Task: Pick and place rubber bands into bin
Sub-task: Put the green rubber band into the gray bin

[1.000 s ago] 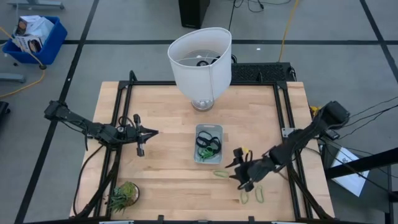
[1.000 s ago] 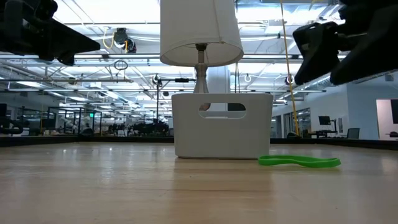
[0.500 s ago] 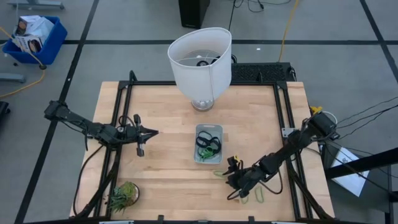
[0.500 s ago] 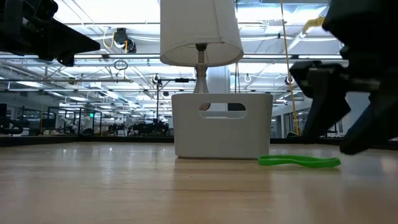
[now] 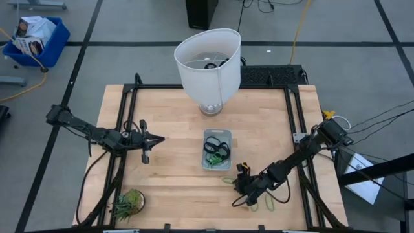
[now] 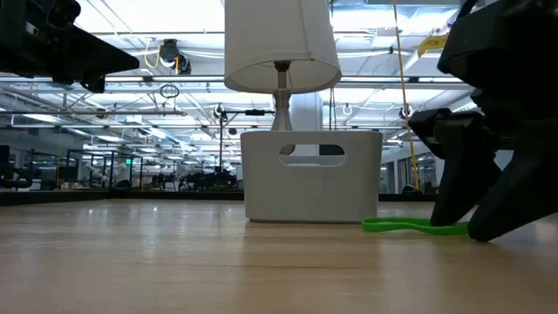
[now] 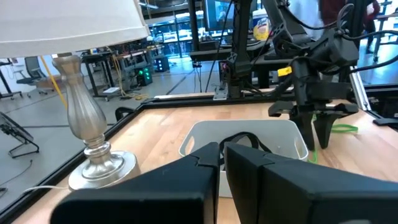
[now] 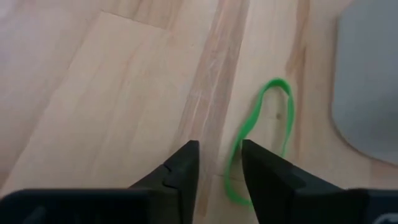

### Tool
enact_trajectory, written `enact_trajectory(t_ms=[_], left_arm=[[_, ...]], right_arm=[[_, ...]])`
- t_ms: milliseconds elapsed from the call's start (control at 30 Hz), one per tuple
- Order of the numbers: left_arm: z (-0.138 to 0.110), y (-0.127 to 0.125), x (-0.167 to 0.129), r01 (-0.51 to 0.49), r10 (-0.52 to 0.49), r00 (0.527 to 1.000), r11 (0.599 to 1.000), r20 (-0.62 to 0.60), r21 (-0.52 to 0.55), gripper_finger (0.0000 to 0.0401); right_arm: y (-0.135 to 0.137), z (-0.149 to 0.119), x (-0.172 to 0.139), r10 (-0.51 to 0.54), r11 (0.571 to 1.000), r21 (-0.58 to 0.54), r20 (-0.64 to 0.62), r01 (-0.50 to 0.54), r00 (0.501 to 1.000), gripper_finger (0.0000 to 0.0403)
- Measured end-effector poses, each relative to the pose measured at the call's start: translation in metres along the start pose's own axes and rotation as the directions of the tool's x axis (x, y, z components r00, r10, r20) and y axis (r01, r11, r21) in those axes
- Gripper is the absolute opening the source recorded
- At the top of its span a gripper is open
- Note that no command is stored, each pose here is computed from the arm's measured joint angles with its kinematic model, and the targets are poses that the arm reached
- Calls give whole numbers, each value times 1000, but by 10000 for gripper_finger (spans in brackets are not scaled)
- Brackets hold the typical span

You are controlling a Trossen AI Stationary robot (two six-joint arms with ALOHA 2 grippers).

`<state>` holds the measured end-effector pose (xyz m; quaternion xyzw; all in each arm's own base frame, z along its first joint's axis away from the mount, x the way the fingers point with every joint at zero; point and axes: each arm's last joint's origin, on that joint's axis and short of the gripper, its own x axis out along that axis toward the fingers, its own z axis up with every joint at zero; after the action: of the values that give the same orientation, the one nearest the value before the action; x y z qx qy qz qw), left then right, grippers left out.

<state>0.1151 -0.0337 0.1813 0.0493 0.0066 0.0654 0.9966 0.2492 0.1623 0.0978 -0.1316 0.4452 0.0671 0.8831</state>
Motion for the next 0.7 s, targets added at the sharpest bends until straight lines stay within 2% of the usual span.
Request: enact_trajectory(t_ms=[200, 300, 500, 567, 700], left_arm=[[0, 0, 0, 0, 0, 1000, 1000, 1, 0, 33], [0, 0, 0, 0, 0, 1000, 1000, 1, -1, 33], [0, 0, 0, 0, 0, 1000, 1000, 1, -5, 33], [0, 0, 0, 0, 0, 1000, 1000, 1, -5, 33], [0, 0, 0, 0, 0, 1000, 1000, 0, -4, 33]], right_arm=[[-9, -3, 4, 82, 994, 84, -68, -76, 994, 45], [-11, -2, 4, 77, 994, 81, -61, -72, 995, 8], [-14, 8, -11, 56, 998, 27, 12, -56, 998, 1], [-19, 10, -23, 36, 999, 8, 31, -36, 999, 1], [-28, 30, -61, -7, 1000, 5, 166, 7, 986, 0]])
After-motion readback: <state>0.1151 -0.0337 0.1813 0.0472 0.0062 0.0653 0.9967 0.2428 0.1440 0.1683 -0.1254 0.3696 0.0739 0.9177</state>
